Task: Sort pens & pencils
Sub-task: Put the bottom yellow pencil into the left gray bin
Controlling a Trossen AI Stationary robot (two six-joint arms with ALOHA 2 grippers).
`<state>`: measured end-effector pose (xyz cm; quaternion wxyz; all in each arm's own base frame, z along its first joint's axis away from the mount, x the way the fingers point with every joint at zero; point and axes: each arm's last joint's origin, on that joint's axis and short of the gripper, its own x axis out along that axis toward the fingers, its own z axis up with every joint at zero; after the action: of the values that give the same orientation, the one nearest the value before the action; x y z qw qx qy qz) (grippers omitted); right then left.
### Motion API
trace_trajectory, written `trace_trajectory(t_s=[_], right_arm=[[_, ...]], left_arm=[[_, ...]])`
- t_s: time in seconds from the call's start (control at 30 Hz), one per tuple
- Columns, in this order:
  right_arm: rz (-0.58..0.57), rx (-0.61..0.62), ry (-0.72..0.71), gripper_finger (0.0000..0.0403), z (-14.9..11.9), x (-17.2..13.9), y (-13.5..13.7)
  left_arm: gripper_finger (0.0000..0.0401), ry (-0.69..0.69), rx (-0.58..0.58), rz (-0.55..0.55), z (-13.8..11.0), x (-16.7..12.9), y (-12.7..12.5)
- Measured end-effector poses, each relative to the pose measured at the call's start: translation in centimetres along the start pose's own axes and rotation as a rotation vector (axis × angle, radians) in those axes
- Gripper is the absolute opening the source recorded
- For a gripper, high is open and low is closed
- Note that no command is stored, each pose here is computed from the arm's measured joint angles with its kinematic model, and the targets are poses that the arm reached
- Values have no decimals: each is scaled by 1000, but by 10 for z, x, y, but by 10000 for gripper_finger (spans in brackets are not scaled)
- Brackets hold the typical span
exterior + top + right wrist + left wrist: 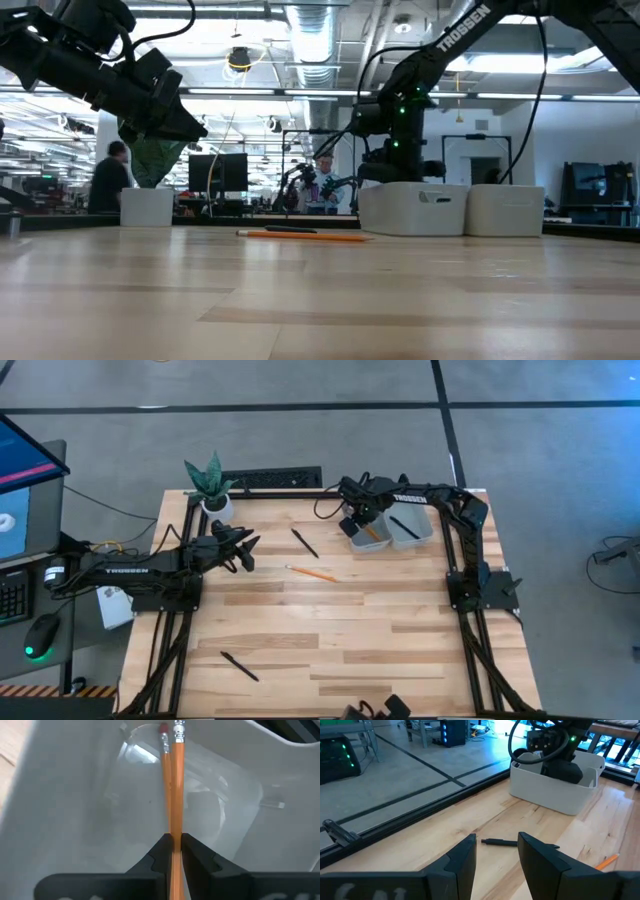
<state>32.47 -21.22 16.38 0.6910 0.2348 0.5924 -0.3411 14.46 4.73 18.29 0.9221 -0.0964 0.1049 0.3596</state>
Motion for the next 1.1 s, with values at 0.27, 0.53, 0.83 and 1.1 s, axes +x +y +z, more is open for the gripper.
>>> trace_trajectory(t_s=[0.27,0.53,0.83,1.1], right_arm=[[4,58,-18,62,2,0,-1],[1,91,-22,62,4,1,-6],[-2,144,-27,62,6,2,-13],[0,143,-30,62,6,2,-13]], left_arm=[[135,0,-1,0,0,0,0],[135,0,-1,0,0,0,0],[135,0,-2,0,0,0,0],[135,0,-2,0,0,0,0]])
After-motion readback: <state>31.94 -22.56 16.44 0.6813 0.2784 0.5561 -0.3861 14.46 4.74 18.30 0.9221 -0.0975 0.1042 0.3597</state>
